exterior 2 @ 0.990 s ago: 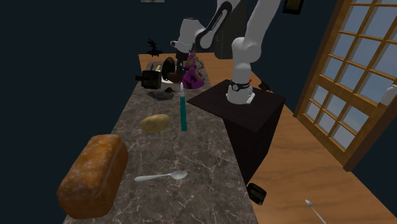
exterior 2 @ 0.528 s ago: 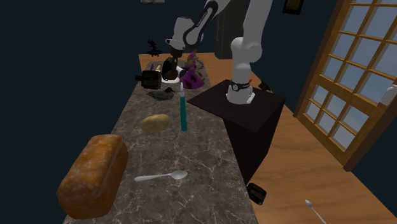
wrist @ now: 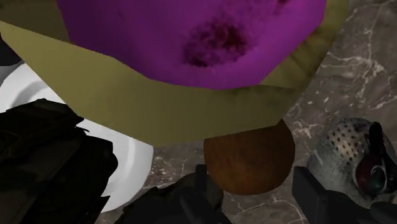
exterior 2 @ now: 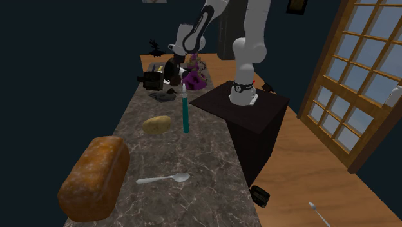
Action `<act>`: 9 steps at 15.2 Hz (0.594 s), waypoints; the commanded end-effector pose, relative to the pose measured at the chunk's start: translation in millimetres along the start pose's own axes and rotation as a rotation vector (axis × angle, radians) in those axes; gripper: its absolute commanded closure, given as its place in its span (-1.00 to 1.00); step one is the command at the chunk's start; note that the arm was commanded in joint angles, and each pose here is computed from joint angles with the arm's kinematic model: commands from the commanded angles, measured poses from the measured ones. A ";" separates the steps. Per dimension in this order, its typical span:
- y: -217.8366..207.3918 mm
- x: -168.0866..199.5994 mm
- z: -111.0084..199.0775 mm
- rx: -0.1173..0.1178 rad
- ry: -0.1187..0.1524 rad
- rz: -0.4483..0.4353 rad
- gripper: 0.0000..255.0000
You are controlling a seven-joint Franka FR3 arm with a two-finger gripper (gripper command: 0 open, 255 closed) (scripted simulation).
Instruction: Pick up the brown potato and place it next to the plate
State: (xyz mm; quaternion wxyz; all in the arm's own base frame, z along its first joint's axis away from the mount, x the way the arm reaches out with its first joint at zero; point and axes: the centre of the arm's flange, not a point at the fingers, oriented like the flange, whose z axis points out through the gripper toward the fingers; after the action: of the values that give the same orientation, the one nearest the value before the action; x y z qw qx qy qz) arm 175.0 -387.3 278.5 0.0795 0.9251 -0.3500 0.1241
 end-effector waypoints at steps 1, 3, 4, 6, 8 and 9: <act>-1.7 -3.0 11.0 -0.001 0.001 0.001 1.00; -2.4 -6.0 21.1 -0.001 0.001 0.001 1.00; -2.7 -7.5 26.2 -0.001 0.001 0.001 1.00; -3.3 -10.5 36.3 -0.001 0.001 0.001 1.00; -4.0 -13.5 46.3 -0.001 0.001 0.001 1.00; -4.3 -15.0 51.4 -0.001 0.001 0.001 1.00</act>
State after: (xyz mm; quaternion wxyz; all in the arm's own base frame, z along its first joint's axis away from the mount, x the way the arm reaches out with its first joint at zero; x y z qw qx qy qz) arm 177.3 -386.9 230.8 0.0805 0.9256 -0.3486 0.1235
